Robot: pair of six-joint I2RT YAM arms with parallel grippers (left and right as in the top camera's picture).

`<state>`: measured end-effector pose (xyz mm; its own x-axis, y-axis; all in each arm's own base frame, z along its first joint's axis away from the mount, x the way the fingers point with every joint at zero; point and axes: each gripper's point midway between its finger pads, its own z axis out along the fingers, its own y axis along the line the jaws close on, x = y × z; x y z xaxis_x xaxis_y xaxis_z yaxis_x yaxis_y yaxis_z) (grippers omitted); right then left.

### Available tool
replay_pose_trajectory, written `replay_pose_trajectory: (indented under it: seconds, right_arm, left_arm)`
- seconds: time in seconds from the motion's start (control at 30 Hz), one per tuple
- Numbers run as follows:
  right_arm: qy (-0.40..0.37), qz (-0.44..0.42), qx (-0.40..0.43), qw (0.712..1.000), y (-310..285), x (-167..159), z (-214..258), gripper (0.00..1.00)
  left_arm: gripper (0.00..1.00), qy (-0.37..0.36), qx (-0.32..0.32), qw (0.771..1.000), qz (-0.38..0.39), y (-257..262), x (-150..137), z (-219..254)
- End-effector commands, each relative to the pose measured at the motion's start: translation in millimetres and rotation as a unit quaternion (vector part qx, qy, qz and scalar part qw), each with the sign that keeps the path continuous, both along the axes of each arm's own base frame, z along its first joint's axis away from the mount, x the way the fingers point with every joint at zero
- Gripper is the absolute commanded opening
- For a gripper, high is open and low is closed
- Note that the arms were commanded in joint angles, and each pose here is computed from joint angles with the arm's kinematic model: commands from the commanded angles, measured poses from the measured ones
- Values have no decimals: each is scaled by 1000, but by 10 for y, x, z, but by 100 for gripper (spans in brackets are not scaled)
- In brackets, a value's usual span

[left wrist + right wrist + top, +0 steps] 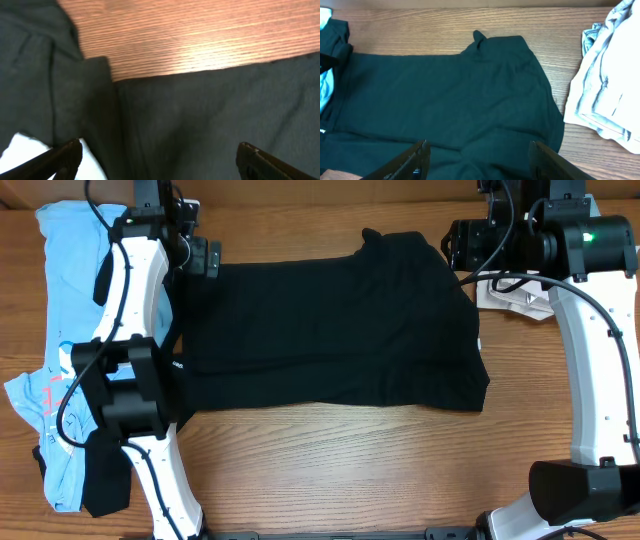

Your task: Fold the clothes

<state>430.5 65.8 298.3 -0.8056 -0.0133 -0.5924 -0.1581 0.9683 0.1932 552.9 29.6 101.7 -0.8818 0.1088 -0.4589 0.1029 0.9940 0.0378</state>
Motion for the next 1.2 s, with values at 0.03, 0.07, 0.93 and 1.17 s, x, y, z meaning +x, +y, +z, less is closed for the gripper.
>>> replay_pose_trajectory:
  seconds: [0.03,0.07,0.93,1.17]
  right_arm:
    - [3,-1,-9,1000,-14,38,-29,66]
    - [7,-1,-10,1000,-14,38,-49,66]
    - [27,-1,-11,1000,-16,12,-147,65]
    - [27,-1,-11,1000,-16,14,-148,65]
  left_arm:
    - [99,-24,2,999,-42,-114,147,18]
    - [99,-23,2,999,-42,-112,163,-31]
    - [97,-17,-3,1000,-10,-86,412,-769]
    - [96,-21,-5,1000,1,-64,457,-876]
